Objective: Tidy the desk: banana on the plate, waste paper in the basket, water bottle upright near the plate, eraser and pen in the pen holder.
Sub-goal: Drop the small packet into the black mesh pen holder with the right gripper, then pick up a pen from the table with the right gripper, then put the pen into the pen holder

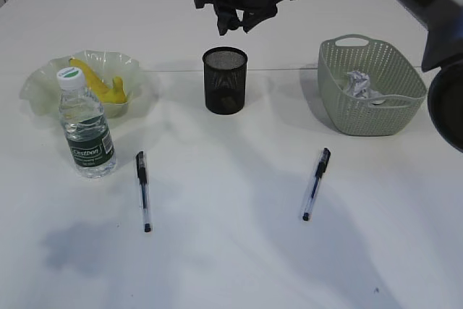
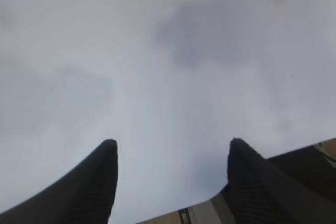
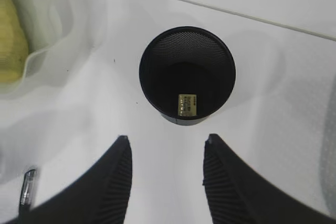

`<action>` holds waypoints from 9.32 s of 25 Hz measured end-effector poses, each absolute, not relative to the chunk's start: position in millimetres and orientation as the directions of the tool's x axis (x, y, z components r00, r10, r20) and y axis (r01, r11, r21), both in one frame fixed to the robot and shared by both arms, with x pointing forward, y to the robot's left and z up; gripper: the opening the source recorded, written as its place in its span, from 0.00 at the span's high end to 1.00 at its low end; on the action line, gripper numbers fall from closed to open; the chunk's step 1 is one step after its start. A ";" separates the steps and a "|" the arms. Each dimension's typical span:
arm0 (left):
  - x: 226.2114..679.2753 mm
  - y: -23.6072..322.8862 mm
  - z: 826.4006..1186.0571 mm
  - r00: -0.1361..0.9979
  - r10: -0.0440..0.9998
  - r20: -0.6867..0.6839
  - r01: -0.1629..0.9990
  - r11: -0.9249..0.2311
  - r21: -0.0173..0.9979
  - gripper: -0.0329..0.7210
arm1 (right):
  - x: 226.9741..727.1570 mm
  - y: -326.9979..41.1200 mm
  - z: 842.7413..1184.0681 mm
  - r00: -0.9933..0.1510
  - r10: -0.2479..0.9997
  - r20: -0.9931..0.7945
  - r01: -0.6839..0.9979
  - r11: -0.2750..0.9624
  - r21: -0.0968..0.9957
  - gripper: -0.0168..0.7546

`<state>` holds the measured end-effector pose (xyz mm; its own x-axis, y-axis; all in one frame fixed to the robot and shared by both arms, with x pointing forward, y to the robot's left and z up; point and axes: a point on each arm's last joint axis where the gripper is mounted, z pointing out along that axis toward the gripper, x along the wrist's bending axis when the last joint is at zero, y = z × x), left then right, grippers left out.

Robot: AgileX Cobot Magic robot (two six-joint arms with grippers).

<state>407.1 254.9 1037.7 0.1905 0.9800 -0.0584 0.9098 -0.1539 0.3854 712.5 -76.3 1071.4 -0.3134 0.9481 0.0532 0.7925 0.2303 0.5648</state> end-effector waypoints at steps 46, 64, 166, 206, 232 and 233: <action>458.4 236.6 1035.7 0.141 0.981 -0.130 0.934 -0.088 0.347 0.35 | 590.5 -149.2 962.0 0.190 0.978 0.086 0.976 -0.198 0.095 0.54; 458.4 236.6 1035.7 0.141 0.981 -0.130 0.934 -0.088 0.347 0.35 | 631.3 -157.9 940.4 0.323 0.944 0.070 0.941 -0.328 0.087 0.54; 459.5 237.5 1036.0 0.146 0.982 -0.117 0.928 -0.096 0.359 0.35 | 734.9 -152.5 1031.1 -0.268 0.932 0.243 0.546 -0.061 0.836 0.91; 460.6 237.3 1036.4 0.147 0.982 -0.118 0.924 -0.094 0.370 0.35 | 788.3 -125.9 978.7 -0.467 0.853 0.233 0.322 -0.081 0.943 0.90; 460.6 237.3 1036.4 0.147 0.982 -0.118 0.924 -0.094 0.370 0.35 | 787.5 -124.5 978.9 -0.483 0.844 0.231 0.320 -0.075 0.944 0.75; 460.6 237.3 1036.4 0.147 0.982 -0.118 0.924 -0.094 0.370 0.35 | 787.4 -124.5 978.9 -0.482 0.843 0.237 0.324 -0.080 0.943 0.75</action>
